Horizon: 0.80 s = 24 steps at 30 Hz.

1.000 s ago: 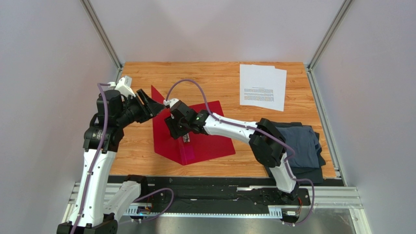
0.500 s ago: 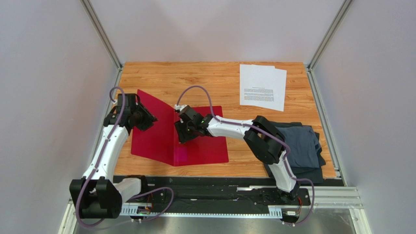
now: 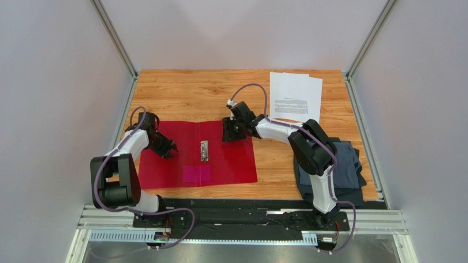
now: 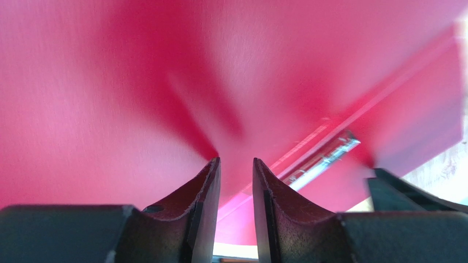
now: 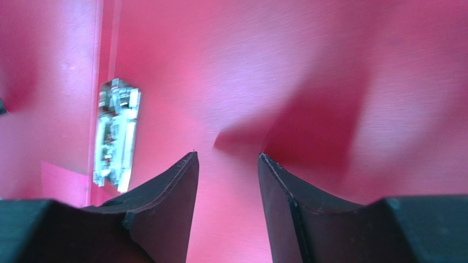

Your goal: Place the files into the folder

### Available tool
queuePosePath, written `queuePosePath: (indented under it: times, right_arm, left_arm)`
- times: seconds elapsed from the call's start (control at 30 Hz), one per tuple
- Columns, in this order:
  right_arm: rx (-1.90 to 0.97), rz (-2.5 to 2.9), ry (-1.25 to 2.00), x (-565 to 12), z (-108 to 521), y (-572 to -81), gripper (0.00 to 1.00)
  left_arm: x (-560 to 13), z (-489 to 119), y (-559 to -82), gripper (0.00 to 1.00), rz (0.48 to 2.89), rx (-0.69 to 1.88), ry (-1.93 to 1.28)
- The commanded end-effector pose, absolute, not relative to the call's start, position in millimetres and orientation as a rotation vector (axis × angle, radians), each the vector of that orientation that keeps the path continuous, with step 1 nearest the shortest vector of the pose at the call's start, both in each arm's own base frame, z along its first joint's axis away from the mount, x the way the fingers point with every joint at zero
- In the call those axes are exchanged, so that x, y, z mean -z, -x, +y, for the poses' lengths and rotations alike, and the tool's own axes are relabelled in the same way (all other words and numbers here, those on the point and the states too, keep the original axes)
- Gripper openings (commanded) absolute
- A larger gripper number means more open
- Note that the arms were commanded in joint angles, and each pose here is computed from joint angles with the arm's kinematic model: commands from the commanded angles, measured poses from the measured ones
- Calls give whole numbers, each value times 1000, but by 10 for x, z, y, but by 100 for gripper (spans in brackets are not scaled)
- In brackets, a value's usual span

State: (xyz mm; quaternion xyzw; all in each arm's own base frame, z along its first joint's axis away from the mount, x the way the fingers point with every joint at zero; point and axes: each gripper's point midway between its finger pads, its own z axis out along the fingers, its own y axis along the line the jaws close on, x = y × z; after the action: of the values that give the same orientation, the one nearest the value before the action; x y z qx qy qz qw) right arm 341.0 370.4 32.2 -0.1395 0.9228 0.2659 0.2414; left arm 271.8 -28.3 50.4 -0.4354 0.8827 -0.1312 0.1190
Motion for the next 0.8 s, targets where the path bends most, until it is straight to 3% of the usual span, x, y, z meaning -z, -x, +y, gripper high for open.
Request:
queuePosePath:
  times: [0.0,0.2,0.37,0.53,0.77]
  right_arm:
    - [-630,2580,493,-226,3524,-3437,52]
    - [-886,2555,491,-657,3894,-3288,52]
    - [-1000,2490,580,-947,4365,-2918,53]
    - [-946,2586,496,-420,4253,-2786,50]
    - [-587,2685,480,260,3685,-2798,44]
  left_arm:
    - [-384,-392,-2799,34,2532,592,1361]
    - [-254,-485,-2914,23,2519,715,1328]
    - [-269,-479,-2870,23,2480,713,1320]
    - [-248,-474,-2801,22,2511,687,1348]
    - [-223,-434,-2754,21,2542,645,1266]
